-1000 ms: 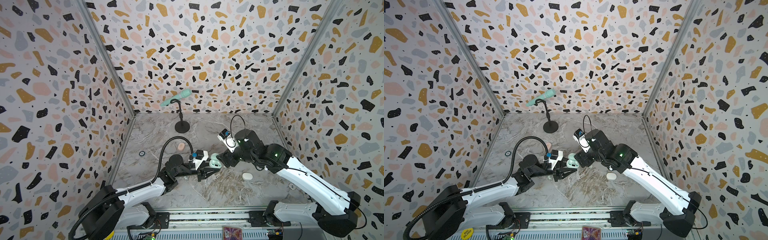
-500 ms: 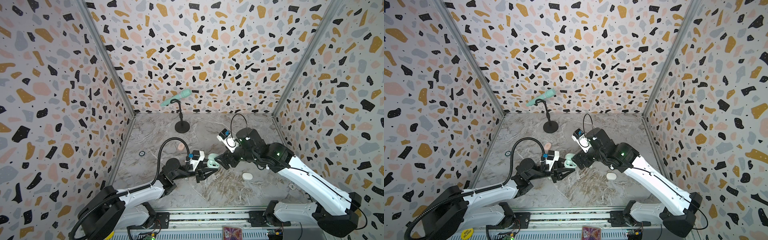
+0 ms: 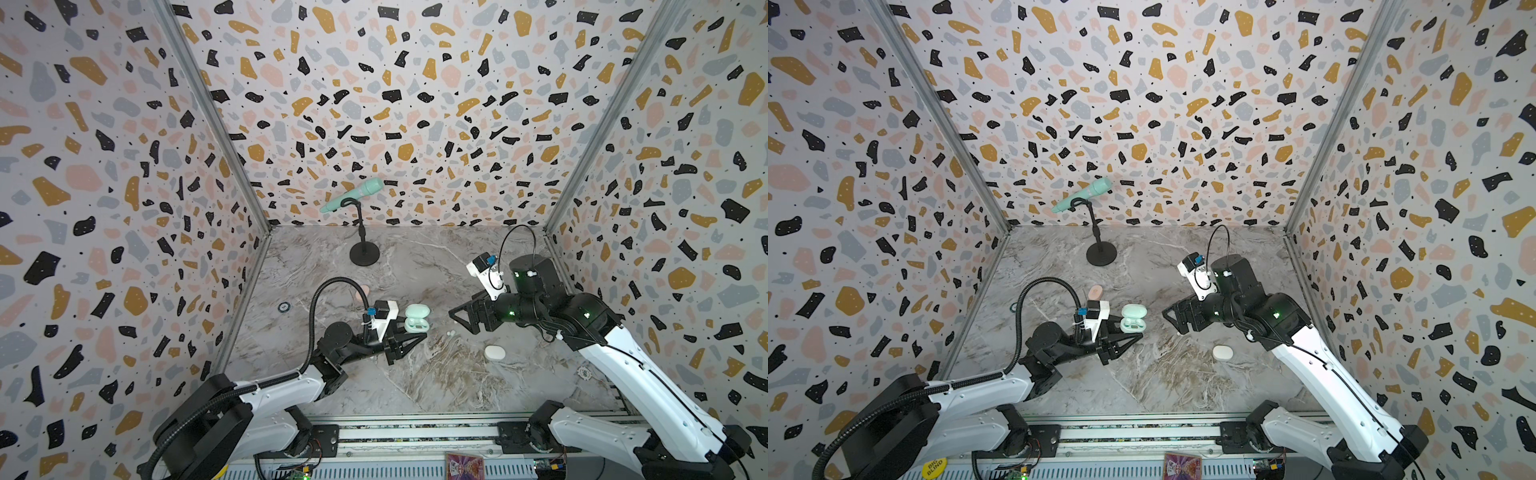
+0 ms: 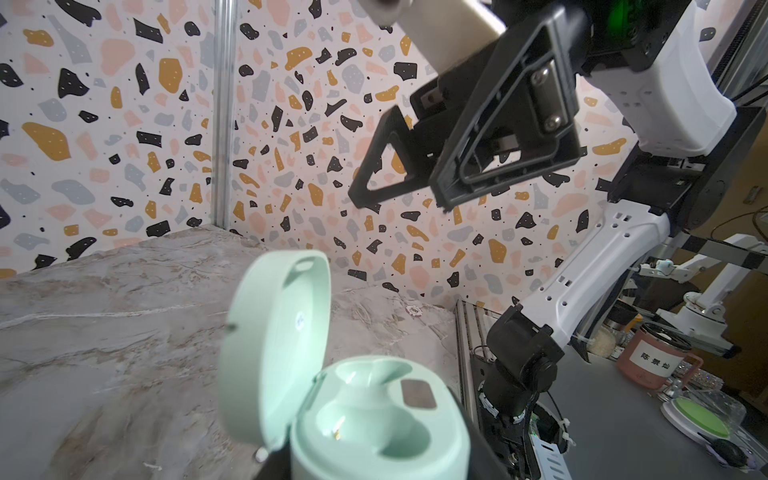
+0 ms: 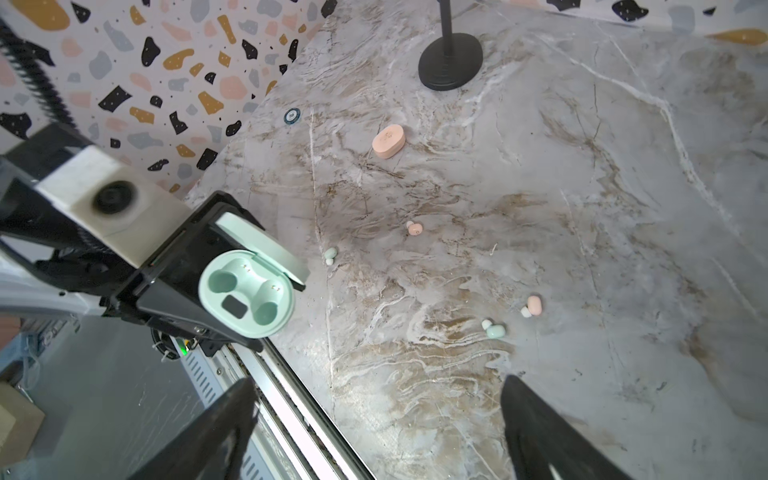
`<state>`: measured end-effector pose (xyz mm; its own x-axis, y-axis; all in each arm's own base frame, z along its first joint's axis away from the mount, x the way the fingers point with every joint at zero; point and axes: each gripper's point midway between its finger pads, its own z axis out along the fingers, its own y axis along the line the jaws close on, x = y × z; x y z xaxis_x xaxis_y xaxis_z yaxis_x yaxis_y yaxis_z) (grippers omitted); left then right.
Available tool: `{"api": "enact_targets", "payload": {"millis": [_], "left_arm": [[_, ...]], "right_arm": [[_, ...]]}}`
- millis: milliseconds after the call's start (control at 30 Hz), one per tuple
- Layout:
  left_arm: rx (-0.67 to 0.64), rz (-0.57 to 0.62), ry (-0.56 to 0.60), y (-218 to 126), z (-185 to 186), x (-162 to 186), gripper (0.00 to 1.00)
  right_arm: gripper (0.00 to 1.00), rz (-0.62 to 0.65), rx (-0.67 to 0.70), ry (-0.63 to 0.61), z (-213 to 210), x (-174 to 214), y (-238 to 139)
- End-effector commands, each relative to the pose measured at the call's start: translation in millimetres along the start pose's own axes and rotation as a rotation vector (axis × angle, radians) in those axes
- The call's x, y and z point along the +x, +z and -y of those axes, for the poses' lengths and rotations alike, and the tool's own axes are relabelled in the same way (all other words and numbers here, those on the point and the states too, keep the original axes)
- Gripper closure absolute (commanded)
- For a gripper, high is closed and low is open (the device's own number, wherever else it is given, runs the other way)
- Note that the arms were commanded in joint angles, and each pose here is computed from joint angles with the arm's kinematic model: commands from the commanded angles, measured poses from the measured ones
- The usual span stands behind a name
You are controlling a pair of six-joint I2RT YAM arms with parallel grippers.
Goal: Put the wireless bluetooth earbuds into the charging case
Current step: 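Draw the right gripper back from the case over the table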
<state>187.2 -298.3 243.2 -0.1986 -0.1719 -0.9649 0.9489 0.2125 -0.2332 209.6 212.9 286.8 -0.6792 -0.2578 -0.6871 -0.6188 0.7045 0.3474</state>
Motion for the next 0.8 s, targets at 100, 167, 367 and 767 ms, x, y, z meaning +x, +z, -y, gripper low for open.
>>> {"api": "enact_targets", "payload": {"millis": [100, 167, 367, 767], "left_arm": [[-0.028, 0.105, 0.075, -9.5, 0.3, -26.3, 0.69], [-0.041, 0.113, 0.082, -11.2, -1.4, -26.2, 0.69], [-0.068, 0.126, 0.086, -16.1, -5.7, -25.7, 0.69], [-0.093, 0.139, 0.081, -21.3, -11.8, -22.6, 0.7]], "right_arm": [[0.07, -0.078, 0.089, 0.26, 46.2, 35.0, 41.7], [0.07, -0.094, 0.073, 0.351, 56.1, 48.0, 59.7], [0.09, -0.145, 0.115, 0.518, 82.3, 84.8, 103.2], [0.18, -0.239, 0.196, 0.605, 116.3, 117.1, 164.3]]}}
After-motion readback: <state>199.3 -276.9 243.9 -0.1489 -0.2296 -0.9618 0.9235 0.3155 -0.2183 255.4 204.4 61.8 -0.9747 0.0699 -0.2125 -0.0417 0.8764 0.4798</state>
